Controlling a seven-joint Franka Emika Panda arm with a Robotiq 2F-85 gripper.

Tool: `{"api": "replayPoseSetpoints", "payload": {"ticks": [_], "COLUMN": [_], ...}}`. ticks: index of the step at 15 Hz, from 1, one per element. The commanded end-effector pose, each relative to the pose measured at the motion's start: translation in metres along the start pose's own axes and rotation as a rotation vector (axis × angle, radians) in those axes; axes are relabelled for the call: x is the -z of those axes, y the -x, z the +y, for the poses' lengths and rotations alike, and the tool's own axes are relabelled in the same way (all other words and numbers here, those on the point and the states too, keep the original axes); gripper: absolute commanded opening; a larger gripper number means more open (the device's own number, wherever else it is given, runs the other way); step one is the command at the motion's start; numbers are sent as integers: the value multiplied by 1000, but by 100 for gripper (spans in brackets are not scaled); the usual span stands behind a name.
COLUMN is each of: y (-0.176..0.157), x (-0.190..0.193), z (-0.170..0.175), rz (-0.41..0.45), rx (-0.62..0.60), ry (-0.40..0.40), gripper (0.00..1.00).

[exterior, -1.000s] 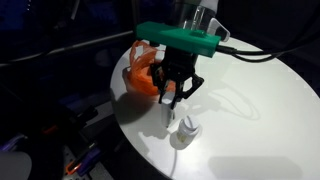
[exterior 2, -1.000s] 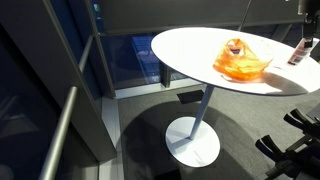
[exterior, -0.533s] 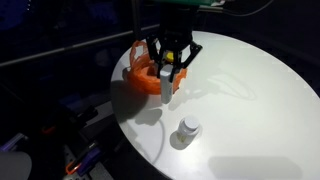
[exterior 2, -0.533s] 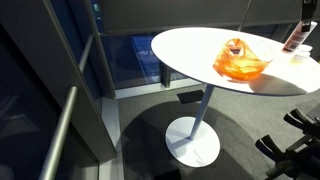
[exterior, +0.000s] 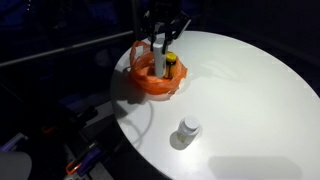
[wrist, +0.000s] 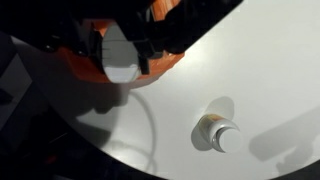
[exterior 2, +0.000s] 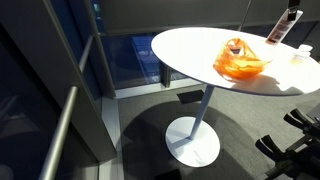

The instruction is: Pick up the white rectangular container from the table and put it in the orange plastic

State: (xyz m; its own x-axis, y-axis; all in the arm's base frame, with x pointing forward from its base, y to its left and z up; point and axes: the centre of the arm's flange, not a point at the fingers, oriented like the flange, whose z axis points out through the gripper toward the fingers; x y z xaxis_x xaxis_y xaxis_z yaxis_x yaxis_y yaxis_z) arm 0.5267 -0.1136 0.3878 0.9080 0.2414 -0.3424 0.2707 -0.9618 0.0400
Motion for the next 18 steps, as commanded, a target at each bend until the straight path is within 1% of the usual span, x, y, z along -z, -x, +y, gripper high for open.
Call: {"api": "replayPoseSetpoints", "payload": {"ticks": [1,5,9,14,18], "y": [-13,-27,-40,-54,-65], "x": [17,12,1,-15,-24], "z": [-5,-15,-20,-9,3], "rz": [28,39,16,0,18], "rx": [0,8,6,-16,-20], "ry": [-31,-56,-49,-54,-48], "gripper": [11,11,11,11,11]}}
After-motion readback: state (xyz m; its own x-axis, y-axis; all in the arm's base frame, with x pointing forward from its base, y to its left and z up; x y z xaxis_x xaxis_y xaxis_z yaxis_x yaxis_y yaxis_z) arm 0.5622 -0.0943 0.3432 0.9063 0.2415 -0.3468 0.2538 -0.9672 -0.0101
